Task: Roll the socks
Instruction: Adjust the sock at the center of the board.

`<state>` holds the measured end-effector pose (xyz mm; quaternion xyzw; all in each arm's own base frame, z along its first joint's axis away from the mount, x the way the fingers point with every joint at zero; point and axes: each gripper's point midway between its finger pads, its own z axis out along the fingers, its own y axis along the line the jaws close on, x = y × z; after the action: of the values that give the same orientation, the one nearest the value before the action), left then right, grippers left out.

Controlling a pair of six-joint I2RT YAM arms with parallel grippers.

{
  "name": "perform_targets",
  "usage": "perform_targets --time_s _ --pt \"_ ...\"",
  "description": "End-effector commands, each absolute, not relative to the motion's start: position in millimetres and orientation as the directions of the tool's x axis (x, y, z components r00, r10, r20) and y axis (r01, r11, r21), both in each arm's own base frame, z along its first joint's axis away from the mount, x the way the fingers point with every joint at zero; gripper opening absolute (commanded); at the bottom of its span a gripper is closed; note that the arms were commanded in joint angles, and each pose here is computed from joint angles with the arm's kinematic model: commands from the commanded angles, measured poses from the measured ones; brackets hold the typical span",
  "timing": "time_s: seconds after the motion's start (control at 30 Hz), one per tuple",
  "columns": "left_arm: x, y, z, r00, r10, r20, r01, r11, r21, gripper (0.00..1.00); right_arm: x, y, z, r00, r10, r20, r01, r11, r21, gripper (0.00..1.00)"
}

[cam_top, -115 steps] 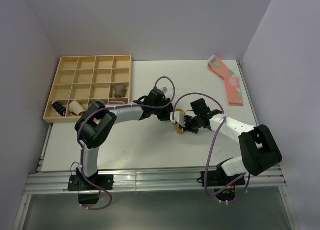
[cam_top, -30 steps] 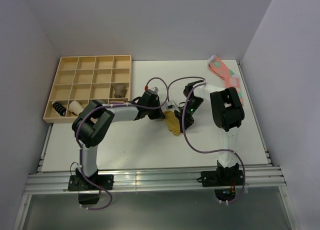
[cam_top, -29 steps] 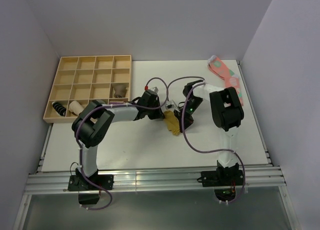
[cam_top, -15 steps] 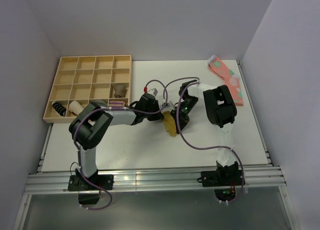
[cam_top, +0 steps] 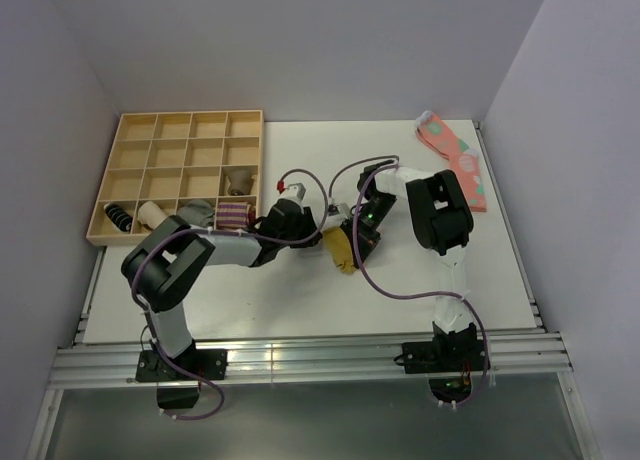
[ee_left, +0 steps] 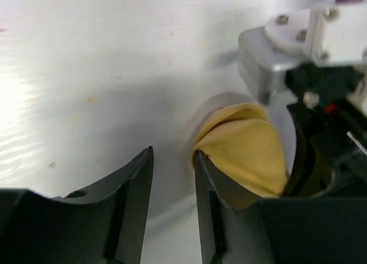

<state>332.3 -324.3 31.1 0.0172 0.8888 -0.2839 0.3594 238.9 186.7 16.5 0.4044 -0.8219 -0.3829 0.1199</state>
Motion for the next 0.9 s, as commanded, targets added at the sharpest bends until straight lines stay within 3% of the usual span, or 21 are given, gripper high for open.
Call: perform_targets --time_s 0.0,0.13,0.33,0.87 --pt "338.4 -316.5 64.9 -0.628 -0.206 -0.750 0.288 0.834 -0.470 0.41 237.4 183.3 4.8 -0.647 -0.760 -0.062 -0.561 0.418 0.715 0.04" --pt "313.3 -321.7 97.5 -0.485 -0.153 -0.861 0.422 0.821 -0.384 0.41 240.2 183.8 4.9 -0.652 -0.756 -0.054 -0.554 0.427 0.715 0.03" --pt "276.1 -360.6 132.1 -0.349 -0.048 -0.936 0.597 0.758 -0.262 0.40 238.0 183.9 5.8 -0.653 -0.756 -0.045 -0.543 0.426 0.724 0.03" --pt "244.6 -419.3 93.6 -0.305 0.213 -0.928 0.778 0.618 -0.113 0.40 235.9 183.9 1.8 -0.655 -0.755 -0.030 -0.527 0.429 0.734 0.02"
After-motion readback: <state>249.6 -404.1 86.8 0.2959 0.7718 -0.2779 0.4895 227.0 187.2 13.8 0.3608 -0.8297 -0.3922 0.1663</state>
